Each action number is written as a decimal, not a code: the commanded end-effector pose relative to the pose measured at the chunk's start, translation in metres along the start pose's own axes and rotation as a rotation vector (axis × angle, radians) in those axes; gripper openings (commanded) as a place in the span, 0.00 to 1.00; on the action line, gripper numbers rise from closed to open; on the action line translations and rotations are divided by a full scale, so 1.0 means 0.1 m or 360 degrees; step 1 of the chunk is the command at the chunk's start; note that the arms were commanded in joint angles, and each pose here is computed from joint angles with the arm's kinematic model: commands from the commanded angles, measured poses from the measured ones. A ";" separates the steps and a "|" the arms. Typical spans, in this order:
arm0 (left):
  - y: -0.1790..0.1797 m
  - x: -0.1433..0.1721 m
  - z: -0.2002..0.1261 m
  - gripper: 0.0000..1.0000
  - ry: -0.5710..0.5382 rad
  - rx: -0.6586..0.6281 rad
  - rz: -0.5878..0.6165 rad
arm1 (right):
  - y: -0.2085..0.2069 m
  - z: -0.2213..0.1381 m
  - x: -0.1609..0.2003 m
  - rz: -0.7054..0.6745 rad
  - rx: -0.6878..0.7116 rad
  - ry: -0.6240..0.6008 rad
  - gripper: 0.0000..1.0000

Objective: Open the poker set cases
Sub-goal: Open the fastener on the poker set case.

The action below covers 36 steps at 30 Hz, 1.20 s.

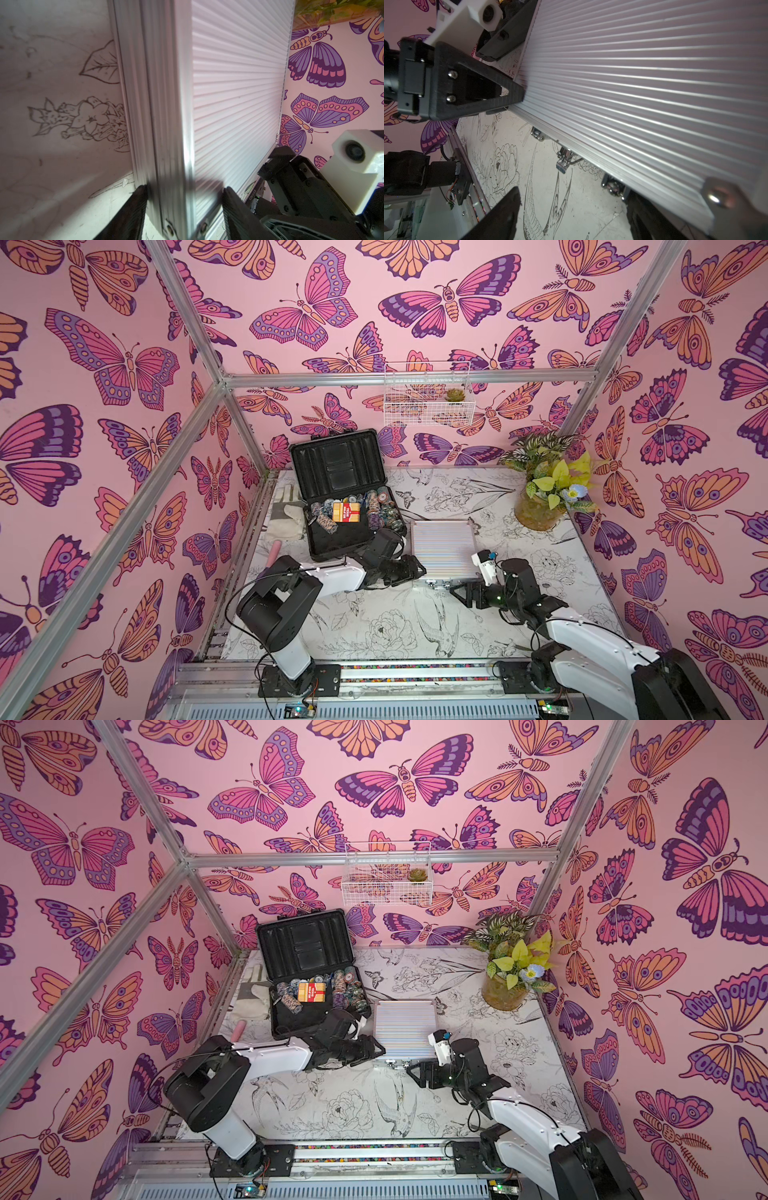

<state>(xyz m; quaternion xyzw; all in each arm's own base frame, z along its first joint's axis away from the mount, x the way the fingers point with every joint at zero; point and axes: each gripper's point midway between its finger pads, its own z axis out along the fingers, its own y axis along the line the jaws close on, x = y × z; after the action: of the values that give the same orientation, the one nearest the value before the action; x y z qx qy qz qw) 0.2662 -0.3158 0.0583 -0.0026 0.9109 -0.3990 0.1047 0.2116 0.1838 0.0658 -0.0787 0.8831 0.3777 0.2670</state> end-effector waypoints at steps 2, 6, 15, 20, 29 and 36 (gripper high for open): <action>0.09 0.10 0.08 0.59 0.0056 -0.0034 -0.0027 | 0.13 0.02 -0.19 -0.0020 -0.0058 -0.0058 0.85; 0.10 0.10 0.11 0.59 0.0065 -0.0031 -0.0035 | 0.17 0.07 -0.22 -0.0033 -0.0096 -0.0040 0.87; 0.08 0.10 0.12 0.59 0.0062 -0.0019 -0.0041 | 0.28 0.13 -0.36 -0.0108 -0.0187 -0.0081 0.89; 0.05 0.11 0.12 0.59 0.0067 -0.0006 -0.0042 | 0.35 0.16 -0.44 -0.0137 -0.0253 -0.0122 0.89; 0.06 0.12 0.13 0.59 0.0072 -0.0012 -0.0047 | 0.54 0.15 -0.40 -0.0156 -0.0453 -0.0089 0.85; 0.06 0.12 0.13 0.59 0.0065 -0.0017 -0.0050 | 0.59 0.08 -0.34 -0.0132 -0.0503 -0.0096 0.77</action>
<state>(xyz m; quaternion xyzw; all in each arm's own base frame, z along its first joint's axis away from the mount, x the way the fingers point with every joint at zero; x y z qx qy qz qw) 0.2771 -0.3149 0.0578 -0.0206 0.9091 -0.3979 0.1215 0.2298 0.1935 0.0520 -0.0552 0.8810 0.3974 0.2506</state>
